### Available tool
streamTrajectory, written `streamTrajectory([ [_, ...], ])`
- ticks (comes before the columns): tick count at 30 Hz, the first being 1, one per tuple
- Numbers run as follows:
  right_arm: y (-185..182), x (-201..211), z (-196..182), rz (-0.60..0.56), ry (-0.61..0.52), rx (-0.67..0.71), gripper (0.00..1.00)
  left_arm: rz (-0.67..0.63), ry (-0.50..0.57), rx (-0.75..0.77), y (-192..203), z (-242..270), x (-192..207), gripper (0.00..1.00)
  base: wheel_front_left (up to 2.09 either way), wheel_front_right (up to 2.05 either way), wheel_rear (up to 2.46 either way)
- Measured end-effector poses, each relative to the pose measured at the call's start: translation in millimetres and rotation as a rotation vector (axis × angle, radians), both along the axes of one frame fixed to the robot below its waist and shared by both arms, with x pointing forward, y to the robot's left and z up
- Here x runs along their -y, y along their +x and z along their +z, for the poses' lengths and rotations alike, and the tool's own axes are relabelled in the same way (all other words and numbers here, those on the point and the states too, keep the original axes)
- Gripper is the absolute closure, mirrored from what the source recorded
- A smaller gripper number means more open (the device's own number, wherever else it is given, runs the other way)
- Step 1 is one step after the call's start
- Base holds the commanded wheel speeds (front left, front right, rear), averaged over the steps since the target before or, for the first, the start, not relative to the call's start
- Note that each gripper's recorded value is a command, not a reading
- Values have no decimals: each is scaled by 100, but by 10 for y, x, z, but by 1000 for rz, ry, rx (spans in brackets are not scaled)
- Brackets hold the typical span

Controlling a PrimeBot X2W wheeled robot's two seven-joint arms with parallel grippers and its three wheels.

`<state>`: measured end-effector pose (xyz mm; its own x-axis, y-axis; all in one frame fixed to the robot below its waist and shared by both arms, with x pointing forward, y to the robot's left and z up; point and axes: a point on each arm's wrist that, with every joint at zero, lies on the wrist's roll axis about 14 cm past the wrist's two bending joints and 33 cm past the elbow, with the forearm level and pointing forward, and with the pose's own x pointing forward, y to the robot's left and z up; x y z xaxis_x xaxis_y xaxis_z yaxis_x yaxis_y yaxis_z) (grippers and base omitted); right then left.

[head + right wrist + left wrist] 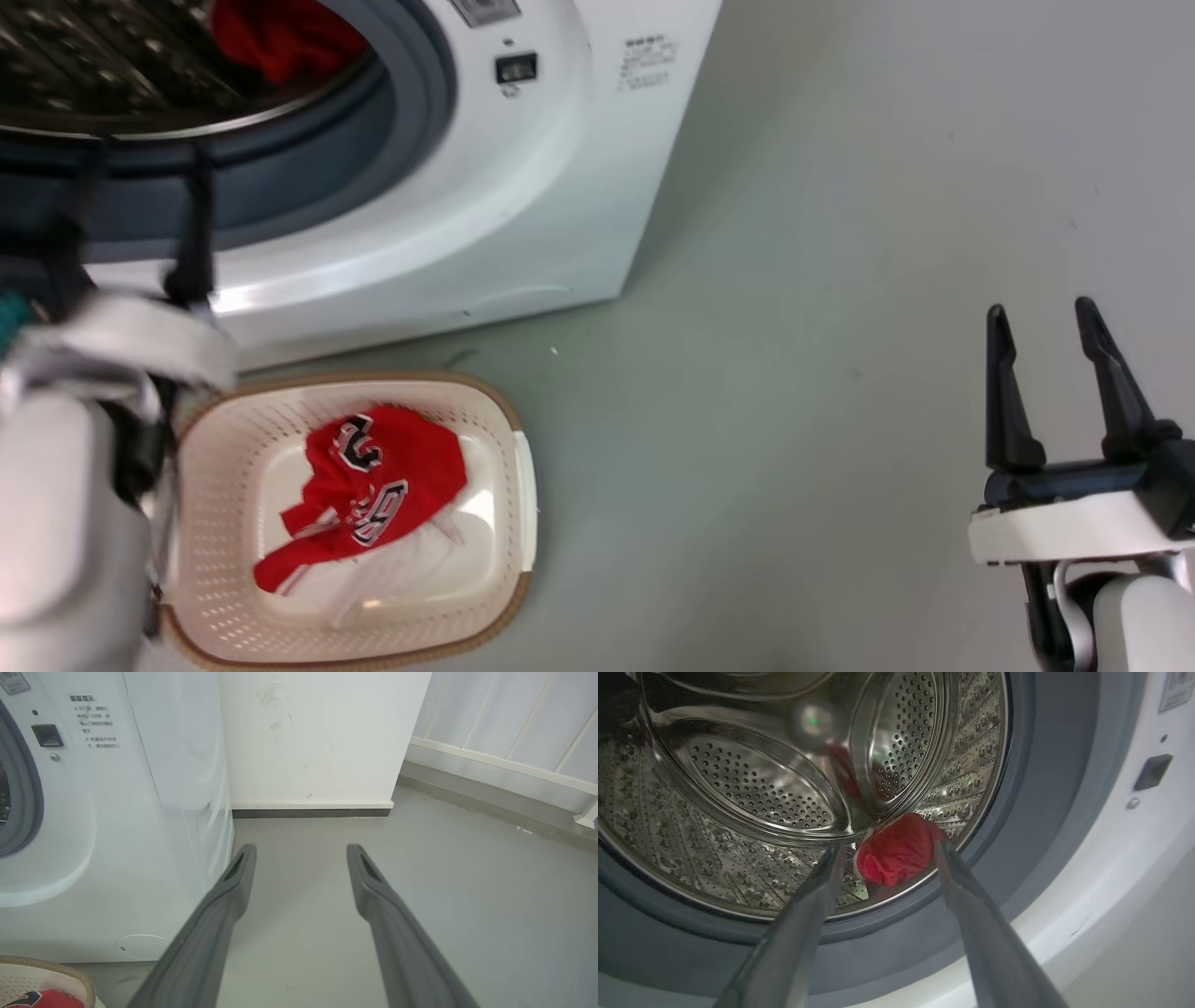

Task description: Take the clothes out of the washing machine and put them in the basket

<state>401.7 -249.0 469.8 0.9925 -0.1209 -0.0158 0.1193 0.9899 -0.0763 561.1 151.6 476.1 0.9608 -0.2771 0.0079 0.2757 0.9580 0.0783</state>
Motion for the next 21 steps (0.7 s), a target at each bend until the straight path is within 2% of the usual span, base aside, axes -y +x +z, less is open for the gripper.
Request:
streamTrajectory([
  [3,60,58,-59,-16,4,-10,0,-4,-40,-36,338,-23,40,0,0,0,0],
  [12,108,176,-494,-55,21,-124,0,-3,82,-246,1278,-490,26,0,0,0,0],
  [16,93,195,-721,-67,38,-185,0,27,89,-364,1650,-703,19,0,0,0,0],
  [21,75,228,-890,-81,38,-235,0,53,93,-504,1937,-1055,45,0,0,0,0],
])
